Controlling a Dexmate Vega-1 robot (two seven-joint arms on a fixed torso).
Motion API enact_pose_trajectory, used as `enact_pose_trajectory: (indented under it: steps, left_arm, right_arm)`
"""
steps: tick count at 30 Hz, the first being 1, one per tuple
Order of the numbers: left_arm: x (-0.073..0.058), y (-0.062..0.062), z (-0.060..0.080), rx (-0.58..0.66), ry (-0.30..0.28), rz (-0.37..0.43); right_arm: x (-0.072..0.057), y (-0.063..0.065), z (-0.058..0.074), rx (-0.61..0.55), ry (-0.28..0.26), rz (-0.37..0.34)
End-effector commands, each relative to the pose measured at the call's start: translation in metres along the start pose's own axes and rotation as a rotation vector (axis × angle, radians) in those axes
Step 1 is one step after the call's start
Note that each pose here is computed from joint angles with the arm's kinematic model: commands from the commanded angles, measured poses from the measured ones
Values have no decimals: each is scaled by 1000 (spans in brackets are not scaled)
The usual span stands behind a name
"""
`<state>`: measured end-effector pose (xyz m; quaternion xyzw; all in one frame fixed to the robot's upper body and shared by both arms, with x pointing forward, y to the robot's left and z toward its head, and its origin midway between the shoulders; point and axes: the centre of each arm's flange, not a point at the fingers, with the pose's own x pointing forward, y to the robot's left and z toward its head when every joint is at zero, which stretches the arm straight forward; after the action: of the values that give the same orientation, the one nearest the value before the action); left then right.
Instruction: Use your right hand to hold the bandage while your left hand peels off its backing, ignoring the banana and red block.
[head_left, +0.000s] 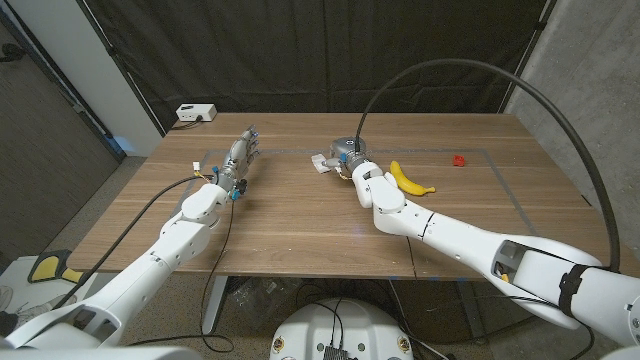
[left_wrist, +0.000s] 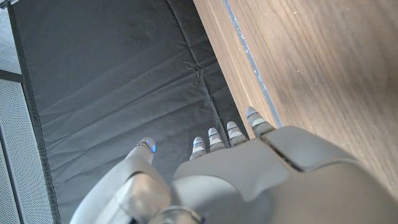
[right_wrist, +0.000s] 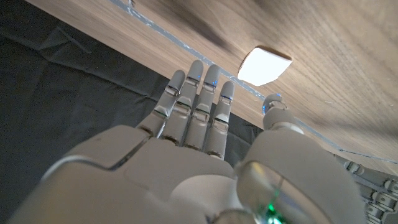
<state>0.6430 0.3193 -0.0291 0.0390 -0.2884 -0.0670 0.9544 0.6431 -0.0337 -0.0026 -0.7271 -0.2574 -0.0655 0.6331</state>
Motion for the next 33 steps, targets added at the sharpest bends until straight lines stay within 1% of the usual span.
enact_pose_trajectory:
  steps: [1, 8, 16, 21, 27, 33]
  left_arm:
    - [4, 2, 0, -5, -5, -5]
    - [7, 3, -1, -5, -2, -8]
    - [9, 4, -2, -3, 1, -9]
    - [10, 4, -1, 0, -1, -9]
    - [13, 3, -1, 2, -2, -16]
    - [17, 0, 1, 1, -11, -27]
  right_arm:
    - [1, 7, 9, -19, 23, -101]
    - [6, 15, 15, -29, 10, -88]
    - [15, 25, 18, -36, 18, -44]
    - [16, 29, 16, -40, 22, -36]
    - [16, 31, 14, -51, 39, -37]
    - [17, 33, 11, -55, 47, -15]
